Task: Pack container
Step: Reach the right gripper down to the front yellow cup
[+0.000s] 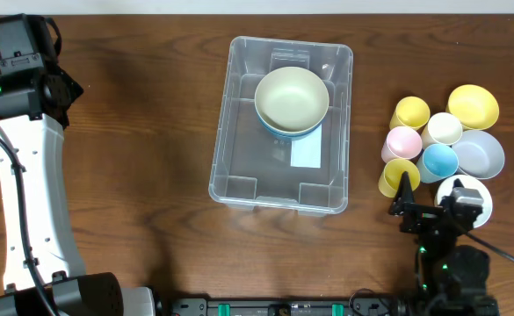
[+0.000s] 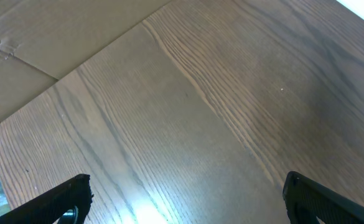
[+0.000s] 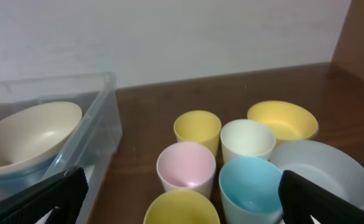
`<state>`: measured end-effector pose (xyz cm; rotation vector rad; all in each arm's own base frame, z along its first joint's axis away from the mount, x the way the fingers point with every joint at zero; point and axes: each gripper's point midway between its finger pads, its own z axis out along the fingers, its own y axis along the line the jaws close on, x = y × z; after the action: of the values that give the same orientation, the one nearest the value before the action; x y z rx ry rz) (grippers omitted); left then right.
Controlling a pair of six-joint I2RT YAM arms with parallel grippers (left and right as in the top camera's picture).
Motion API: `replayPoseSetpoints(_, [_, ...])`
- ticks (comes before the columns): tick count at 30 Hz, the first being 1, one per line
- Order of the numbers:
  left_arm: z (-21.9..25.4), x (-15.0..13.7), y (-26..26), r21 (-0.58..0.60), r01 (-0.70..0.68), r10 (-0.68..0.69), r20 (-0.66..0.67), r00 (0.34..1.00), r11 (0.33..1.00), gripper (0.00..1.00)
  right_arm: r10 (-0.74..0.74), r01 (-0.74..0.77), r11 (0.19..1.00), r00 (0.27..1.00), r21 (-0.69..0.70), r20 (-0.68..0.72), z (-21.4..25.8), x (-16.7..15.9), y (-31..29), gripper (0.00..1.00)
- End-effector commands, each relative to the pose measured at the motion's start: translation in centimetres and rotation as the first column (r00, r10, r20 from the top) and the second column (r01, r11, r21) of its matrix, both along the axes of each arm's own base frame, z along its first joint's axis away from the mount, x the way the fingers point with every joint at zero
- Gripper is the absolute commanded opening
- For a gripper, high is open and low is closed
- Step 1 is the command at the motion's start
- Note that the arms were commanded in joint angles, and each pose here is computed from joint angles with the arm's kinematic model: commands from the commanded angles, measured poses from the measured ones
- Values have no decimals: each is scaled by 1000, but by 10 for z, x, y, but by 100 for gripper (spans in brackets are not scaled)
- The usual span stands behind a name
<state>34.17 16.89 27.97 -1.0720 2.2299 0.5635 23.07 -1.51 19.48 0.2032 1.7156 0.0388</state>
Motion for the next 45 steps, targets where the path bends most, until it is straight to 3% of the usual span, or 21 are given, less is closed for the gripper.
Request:
replayPoseSetpoints(1, [1,-2,3,8,-17,17,-2,1000,1000,98,-20,21,1000,999,17,-46,26,-4,-3,99])
replayPoseSetpoints(9, [1,-2,3,8,-18,18,-2,1000,1000,98,47,-24,998,899,59,-435,21,12,9,99])
replayPoseSetpoints(16, [1,-2,3,8,-18,18,-2,1000,1000,98,67,-13,997,687,80,-724,0,28,12,99])
replayPoseSetpoints(20, [1,-2,3,8,-18,18,-2,1000,1000,98,115,-45,993,627,111,-770,-10,36,20,99])
replayPoseSetpoints(25, [1,-2,3,8,-18,18,-2,1000,1000,98,284,-250,953,556,169,-782,-19,35,46,99])
replayPoseSetpoints(29, [1,-2,3,8,-18,18,-2,1000,1000,98,291,-257,950,520,179,-803,-26,31,47,92])
replayPoseSetpoints(39, [1,-2,3,8,-18,18,-2,1000,1000,98,136,-103,989,392,104,-910,-64,27,26,72])
replayPoseSetpoints(45, [1,-2,3,8,-18,18,-2,1000,1000,98,-36,137,990,429,25,-903,-59,28,1,76])
